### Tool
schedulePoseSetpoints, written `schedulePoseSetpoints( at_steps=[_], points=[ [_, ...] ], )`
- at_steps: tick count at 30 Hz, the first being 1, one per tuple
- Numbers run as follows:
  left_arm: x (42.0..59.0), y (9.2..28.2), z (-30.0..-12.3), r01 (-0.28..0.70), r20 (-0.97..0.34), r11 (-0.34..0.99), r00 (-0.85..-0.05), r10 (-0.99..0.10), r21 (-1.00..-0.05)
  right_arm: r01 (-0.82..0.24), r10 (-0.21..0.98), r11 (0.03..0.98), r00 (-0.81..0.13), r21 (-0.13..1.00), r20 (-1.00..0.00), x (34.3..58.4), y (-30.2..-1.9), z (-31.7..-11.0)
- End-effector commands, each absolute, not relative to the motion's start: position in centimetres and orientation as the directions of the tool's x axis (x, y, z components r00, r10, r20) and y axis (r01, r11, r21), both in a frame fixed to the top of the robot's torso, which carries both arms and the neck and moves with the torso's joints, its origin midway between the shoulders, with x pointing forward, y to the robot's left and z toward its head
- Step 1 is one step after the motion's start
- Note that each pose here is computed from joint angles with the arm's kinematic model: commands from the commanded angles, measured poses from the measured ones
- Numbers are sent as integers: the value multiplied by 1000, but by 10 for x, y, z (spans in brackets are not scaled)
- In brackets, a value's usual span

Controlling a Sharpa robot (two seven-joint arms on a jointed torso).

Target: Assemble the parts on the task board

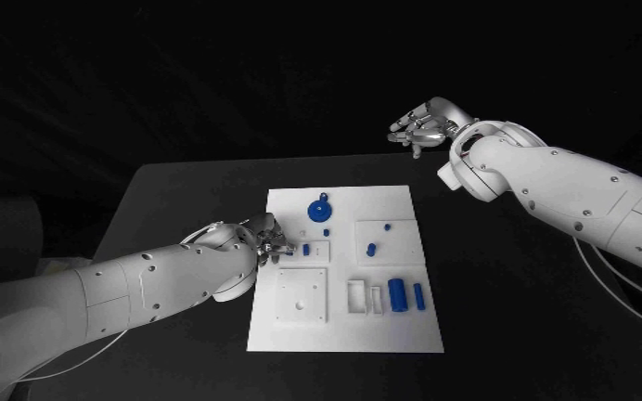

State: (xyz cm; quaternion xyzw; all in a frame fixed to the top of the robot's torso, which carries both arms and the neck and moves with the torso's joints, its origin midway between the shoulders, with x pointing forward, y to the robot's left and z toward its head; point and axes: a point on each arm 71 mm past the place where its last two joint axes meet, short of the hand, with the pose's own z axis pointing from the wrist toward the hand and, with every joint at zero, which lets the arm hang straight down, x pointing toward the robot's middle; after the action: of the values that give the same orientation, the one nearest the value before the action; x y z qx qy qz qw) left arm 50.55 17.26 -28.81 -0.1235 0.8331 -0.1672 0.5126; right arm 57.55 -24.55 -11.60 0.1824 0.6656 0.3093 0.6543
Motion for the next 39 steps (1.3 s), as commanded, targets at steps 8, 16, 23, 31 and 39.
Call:
schedulePoseSetpoints(
  at_steps=[8,16,23,31,39],
  points=[
    [505,171,-291,-19,-815,924,-463,-348,-383,-168,644,742,-92,649,-760,575,-244,-116],
    [506,172,-291,-19,-819,925,-459,-345,-379,-168,644,742,-91,649,-760,575,-244,-116],
    [506,172,-292,-19,-816,927,-468,-340,-375,-168,644,742,-91,649,-760,575,-244,-116],
    [505,173,-294,-27,-807,933,-494,-324,-358,-167,644,743,-91,649,-760,575,-245,-116],
    [505,175,-295,-33,-801,938,-511,-312,-345,-166,643,743,-92,649,-760,575,-245,-117]
  ],
)
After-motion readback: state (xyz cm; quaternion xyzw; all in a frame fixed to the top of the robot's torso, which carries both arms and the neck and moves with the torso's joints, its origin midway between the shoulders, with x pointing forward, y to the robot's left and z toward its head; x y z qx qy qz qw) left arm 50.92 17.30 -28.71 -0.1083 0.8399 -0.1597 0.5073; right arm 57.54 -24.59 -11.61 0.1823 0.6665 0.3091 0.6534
